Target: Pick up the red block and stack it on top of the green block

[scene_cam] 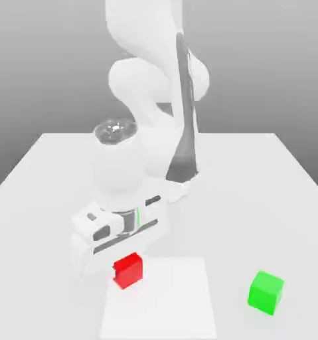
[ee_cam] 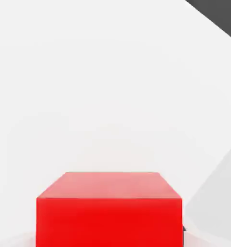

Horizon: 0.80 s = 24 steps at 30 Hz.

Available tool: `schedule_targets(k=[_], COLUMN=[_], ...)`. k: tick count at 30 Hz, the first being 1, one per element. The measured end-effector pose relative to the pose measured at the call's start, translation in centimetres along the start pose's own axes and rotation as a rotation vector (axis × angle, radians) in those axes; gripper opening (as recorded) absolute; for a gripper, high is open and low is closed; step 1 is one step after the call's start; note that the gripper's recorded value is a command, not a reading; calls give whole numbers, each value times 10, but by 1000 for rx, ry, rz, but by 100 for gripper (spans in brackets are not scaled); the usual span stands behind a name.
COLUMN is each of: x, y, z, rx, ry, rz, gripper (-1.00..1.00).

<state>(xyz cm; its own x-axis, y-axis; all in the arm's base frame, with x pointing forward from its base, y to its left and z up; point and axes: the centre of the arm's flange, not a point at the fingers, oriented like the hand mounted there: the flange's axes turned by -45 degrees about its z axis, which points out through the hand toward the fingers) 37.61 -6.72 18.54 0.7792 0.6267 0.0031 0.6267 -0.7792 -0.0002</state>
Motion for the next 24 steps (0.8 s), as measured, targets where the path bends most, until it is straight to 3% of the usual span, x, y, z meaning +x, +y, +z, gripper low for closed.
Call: schedule_targets(k=[8, 24], x=[38, 171], y=[-19, -152], z=[-31, -54], rx=[3, 5], ry=[-1, -2], rz=[-116, -586], gripper=[-100, -100])
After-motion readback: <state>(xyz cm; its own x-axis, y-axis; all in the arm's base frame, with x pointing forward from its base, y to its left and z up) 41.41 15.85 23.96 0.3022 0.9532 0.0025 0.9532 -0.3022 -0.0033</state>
